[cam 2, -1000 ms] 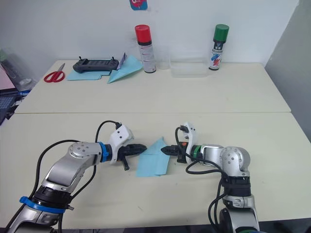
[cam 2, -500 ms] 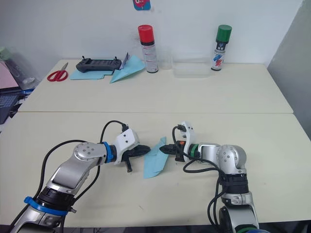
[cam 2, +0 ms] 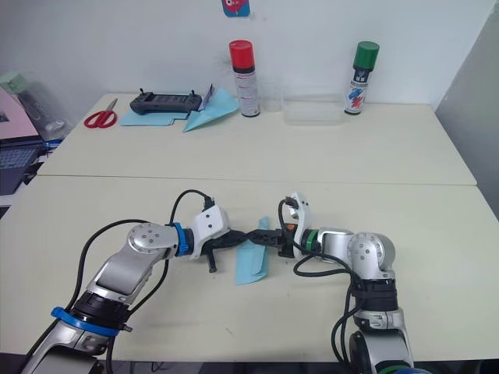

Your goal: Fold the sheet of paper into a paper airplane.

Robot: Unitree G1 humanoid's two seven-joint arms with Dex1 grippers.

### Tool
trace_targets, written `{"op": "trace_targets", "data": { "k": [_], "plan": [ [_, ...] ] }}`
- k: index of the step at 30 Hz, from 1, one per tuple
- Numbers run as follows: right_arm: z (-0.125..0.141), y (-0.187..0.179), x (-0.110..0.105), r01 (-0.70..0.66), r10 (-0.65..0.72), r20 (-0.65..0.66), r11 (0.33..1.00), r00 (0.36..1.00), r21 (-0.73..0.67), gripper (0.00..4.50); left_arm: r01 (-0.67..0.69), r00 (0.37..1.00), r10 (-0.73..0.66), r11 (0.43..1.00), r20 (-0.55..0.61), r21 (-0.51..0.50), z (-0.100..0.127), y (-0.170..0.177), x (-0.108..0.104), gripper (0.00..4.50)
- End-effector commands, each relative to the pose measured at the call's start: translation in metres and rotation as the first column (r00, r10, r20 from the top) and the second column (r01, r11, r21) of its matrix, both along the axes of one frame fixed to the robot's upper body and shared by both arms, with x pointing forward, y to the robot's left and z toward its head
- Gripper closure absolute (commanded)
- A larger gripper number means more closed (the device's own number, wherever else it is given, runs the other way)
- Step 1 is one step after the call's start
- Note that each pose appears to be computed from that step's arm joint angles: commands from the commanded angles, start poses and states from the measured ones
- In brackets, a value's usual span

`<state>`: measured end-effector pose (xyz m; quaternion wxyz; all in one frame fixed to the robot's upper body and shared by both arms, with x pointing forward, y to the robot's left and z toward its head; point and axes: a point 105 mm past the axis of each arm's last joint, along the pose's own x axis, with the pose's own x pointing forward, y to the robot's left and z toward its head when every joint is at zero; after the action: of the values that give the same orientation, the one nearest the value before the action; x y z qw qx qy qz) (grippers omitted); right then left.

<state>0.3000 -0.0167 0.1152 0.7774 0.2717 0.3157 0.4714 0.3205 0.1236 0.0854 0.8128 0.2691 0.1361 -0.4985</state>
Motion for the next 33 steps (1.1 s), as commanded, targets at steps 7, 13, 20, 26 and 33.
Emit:
{"op": "trace_targets", "data": {
  "k": [7,13,20,26,33],
  "plan": [
    [0.022,0.004,-0.005,-0.042,0.04,0.039,0.996,0.998,0.078,2.49,0.028,0.999,-0.028,0.999,-0.027,0.015,-0.01,-0.006,-0.004,4.5],
    [0.012,-0.001,-0.004,-0.028,0.028,0.033,1.0,0.999,0.013,2.49,0.027,1.0,-0.027,1.0,-0.014,0.002,-0.007,-0.009,-0.002,4.5],
    [-0.001,-0.011,0.0,0.015,-0.015,0.008,0.998,1.0,-0.055,2.49,0.053,0.999,-0.052,0.989,0.005,-0.139,0.016,-0.024,-0.006,4.5],
    [-0.004,-0.012,0.0,0.026,-0.026,0.005,0.997,1.0,-0.068,2.49,0.061,0.998,-0.063,0.99,-0.006,-0.127,0.014,-0.025,-0.007,4.5],
    [-0.005,-0.015,0.003,0.044,-0.043,0.004,0.996,0.999,-0.072,2.49,0.091,0.991,-0.092,0.996,-0.099,-0.02,-0.008,-0.017,-0.016,4.5]
  ]
}}
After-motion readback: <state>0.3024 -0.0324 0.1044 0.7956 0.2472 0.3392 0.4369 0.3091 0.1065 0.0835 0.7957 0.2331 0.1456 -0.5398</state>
